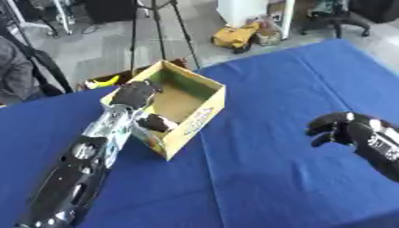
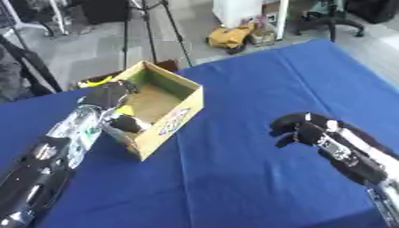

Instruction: Pick up objects on the table and place them in the box.

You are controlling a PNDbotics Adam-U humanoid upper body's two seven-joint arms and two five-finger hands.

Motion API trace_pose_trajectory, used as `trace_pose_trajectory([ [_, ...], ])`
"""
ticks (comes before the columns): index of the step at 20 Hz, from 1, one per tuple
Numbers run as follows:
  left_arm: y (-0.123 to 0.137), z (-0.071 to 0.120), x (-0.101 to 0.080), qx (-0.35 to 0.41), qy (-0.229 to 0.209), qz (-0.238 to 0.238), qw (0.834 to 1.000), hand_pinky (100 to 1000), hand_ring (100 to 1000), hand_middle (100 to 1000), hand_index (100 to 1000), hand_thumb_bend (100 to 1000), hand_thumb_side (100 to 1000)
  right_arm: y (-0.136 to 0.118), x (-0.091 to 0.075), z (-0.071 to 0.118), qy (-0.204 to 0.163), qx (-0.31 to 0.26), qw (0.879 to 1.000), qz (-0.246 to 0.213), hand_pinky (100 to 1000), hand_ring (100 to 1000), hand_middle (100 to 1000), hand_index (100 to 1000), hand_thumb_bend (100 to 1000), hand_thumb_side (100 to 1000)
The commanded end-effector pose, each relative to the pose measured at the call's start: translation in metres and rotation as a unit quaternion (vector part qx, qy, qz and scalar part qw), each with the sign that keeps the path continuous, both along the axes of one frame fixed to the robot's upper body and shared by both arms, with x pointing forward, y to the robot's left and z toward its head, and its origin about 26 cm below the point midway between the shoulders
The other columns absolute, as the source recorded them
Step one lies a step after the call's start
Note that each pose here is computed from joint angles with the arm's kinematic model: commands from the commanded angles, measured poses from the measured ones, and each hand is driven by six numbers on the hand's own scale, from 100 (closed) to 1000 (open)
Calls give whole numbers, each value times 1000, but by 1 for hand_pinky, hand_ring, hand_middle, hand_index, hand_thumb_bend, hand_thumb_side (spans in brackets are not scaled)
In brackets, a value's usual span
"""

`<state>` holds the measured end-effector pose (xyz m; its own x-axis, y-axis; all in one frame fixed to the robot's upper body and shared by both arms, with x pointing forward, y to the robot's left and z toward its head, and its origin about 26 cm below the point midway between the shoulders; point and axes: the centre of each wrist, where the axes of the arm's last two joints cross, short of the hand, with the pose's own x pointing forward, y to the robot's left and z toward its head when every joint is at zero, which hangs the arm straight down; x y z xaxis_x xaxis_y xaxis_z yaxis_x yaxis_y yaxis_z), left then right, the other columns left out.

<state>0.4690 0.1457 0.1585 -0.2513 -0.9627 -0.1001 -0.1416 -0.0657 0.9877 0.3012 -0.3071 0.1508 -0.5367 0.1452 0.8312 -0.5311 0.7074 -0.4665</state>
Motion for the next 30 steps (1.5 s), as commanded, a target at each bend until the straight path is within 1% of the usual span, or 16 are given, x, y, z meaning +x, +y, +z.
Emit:
trace_pose_trajectory([
  [1, 10, 30, -3, -41, -86, -10, 995, 735, 698, 709, 824, 914, 727, -2, 0, 8, -13, -6, 1000, -1, 709, 790, 761, 831, 100, 799],
  [2, 12, 36, -7, -74, -112, -18, 991, 717, 673, 689, 814, 750, 733, -3, -1, 7, -12, -5, 1000, -3, 709, 790, 761, 831, 100, 799],
  [4, 17, 52, -19, -157, -157, -48, 974, 698, 650, 668, 796, 576, 734, -4, -1, 6, -11, -2, 1000, -8, 709, 790, 761, 830, 100, 797],
  [6, 25, 66, -36, -241, -189, -87, 948, 677, 633, 656, 788, 458, 744, -6, -1, 5, -10, 0, 1000, -13, 709, 790, 761, 830, 100, 796],
  [7, 30, 72, -48, -283, -199, -111, 932, 668, 625, 650, 786, 425, 750, -6, -1, 5, -9, 2, 1000, -15, 709, 790, 761, 830, 100, 795],
  [9, 42, 79, -70, -351, -207, -149, 901, 657, 614, 635, 779, 370, 760, -8, -2, 4, -8, 5, 1000, -21, 709, 790, 761, 830, 100, 794],
  [10, 48, 80, -81, -382, -208, -162, 886, 648, 606, 627, 776, 351, 767, -9, -2, 3, -8, 6, 1000, -24, 709, 790, 761, 830, 100, 794],
  [12, 58, 76, -102, -443, -204, -178, 855, 635, 595, 618, 770, 335, 786, -11, -3, 2, -7, 7, 999, -31, 709, 790, 761, 830, 100, 793],
  [14, 67, 66, -120, -495, -197, -178, 828, 629, 588, 611, 764, 328, 802, -12, -3, 2, -7, 10, 999, -34, 709, 790, 761, 830, 100, 792],
  [16, 76, 53, -133, -538, -196, -165, 803, 620, 576, 598, 754, 318, 814, -12, -3, 3, -8, 11, 999, -36, 709, 790, 761, 830, 100, 792],
  [17, 81, 44, -139, -558, -198, -151, 792, 617, 574, 595, 752, 311, 821, -13, -3, 3, -9, 11, 999, -37, 709, 790, 761, 829, 100, 792],
  [19, 90, 28, -147, -586, -204, -123, 774, 613, 568, 590, 746, 299, 834, -14, -4, 3, -9, 11, 999, -40, 709, 790, 761, 829, 100, 792],
  [22, 100, 3, -156, -613, -204, -84, 758, 609, 563, 586, 745, 281, 853, -15, -4, 2, -8, 13, 999, -44, 709, 789, 761, 830, 100, 791],
  [26, 105, -27, -161, -636, -190, -49, 746, 605, 559, 582, 741, 267, 873, -15, -4, 3, -9, 15, 999, -45, 709, 789, 761, 831, 100, 791],
  [28, 105, -39, -162, -646, -183, -38, 740, 602, 555, 577, 738, 258, 883, -15, -4, 3, -9, 17, 999, -47, 709, 789, 761, 831, 100, 793],
  [30, 104, -48, -162, -658, -184, -24, 730, 601, 552, 574, 736, 256, 887, -15, -4, 3, -9, 18, 999, -48, 709, 789, 761, 831, 100, 806],
])
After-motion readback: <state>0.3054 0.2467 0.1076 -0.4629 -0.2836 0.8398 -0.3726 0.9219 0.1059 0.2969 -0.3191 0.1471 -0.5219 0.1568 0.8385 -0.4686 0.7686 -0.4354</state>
